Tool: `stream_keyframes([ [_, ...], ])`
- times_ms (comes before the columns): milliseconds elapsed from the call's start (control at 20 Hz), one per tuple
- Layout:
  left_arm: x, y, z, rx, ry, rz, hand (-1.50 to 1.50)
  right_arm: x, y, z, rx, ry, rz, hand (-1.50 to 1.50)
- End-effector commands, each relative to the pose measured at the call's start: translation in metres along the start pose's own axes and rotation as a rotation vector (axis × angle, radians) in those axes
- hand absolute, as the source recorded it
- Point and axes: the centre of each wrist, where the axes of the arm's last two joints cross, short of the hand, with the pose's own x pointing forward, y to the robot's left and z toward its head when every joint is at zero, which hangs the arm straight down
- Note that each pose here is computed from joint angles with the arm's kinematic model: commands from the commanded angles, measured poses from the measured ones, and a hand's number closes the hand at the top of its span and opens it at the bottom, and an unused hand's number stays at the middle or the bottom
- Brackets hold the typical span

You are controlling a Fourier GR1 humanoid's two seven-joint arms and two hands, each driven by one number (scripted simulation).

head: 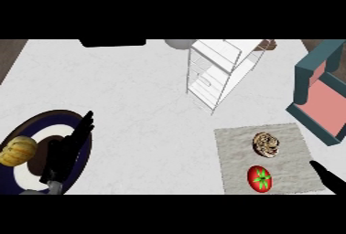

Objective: Pick the cupcake from the placemat and place it in the tiered shelf

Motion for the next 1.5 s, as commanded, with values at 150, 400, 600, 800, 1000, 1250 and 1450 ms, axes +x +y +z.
stream_keyframes([
  [150, 0.006, -0.005, -0.015, -0.034, -0.015, -0.007, 0.00, 0.055, 0.000, 0.045, 0.196, -0.007, 0.048, -1.50],
  [400, -0.001, -0.024, -0.002, -0.075, -0.032, -0.032, 0.00, 0.066, -0.014, 0.024, 0.269, 0.167, 0.407, -1.50],
  [600, 0.014, -0.014, -0.010, -0.091, -0.038, -0.045, 0.00, 0.069, -0.027, 0.005, 0.193, 0.228, 0.740, -1.50],
  [800, 0.018, -0.029, -0.019, -0.102, -0.043, -0.023, 0.00, 0.099, -0.010, 0.004, 0.128, 0.295, 0.895, -1.50],
  [1000, 0.026, -0.019, -0.026, -0.102, -0.046, -0.030, 0.00, 0.124, 0.031, 0.016, 0.174, 0.336, 0.933, -1.50],
  [1250, 0.005, -0.024, -0.023, -0.116, -0.025, -0.040, 0.00, 0.136, 0.084, 0.015, 0.269, 0.400, 0.913, -1.50],
  [1450, 0.010, -0.018, -0.018, -0.105, -0.032, -0.032, 0.00, 0.116, 0.106, 0.014, 0.275, 0.475, 0.942, -1.50],
])
